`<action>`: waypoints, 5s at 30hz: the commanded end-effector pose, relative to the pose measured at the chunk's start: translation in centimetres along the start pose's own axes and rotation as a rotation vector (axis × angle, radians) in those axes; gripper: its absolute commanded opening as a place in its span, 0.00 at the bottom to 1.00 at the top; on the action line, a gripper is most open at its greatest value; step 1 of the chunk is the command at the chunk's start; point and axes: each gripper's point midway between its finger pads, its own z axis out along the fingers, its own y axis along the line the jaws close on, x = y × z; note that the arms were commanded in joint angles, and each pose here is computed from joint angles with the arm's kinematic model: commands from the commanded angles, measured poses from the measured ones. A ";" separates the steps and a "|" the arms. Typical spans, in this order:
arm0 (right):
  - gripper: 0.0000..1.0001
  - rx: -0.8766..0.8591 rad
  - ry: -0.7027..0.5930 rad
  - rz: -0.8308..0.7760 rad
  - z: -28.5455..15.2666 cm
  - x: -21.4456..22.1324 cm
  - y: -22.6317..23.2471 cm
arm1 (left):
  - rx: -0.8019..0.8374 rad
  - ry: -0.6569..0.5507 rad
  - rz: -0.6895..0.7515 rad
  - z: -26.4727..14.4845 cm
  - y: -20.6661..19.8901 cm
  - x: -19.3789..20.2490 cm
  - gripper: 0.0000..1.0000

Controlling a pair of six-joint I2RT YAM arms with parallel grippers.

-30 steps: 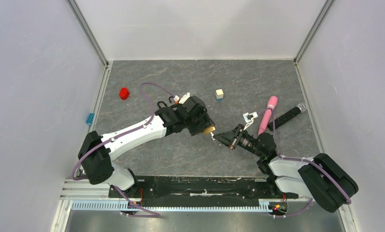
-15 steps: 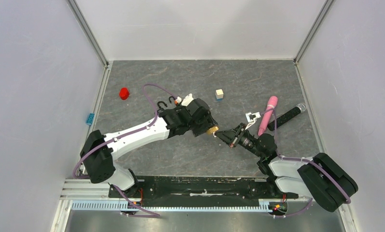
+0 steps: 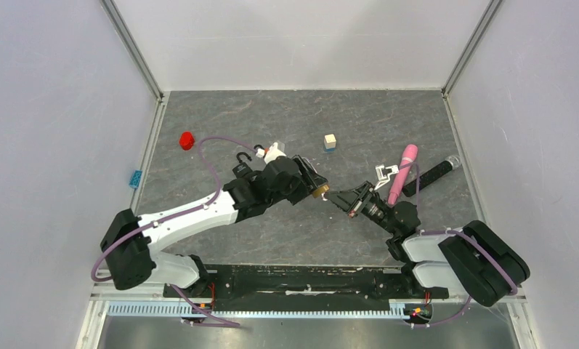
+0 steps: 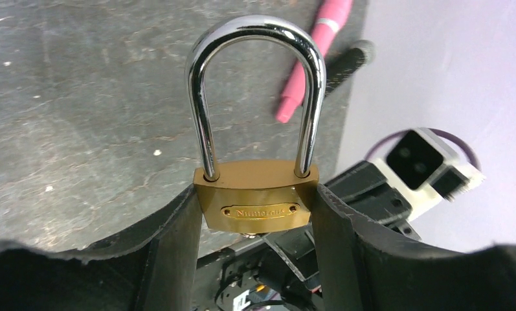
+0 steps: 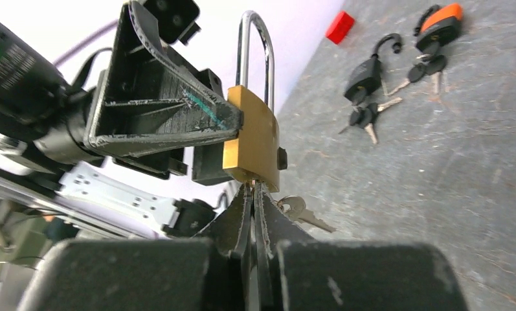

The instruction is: Unlock with the key

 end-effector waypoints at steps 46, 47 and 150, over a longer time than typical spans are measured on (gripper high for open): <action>0.90 0.076 0.167 -0.330 1.7 -2.2 -0.5 | -0.057 0.103 0.947 -7.3 1.2 -4.6 0.02; 0.89 0.093 0.161 -0.371 2.0 -2.9 -0.4 | -0.036 0.113 0.971 -7.4 1.0 -4.4 0.02; 0.75 0.660 0.230 -0.523 -4.0 -2.3 -11.1 | -0.798 0.171 0.772 10.4 17.5 -11.0 0.25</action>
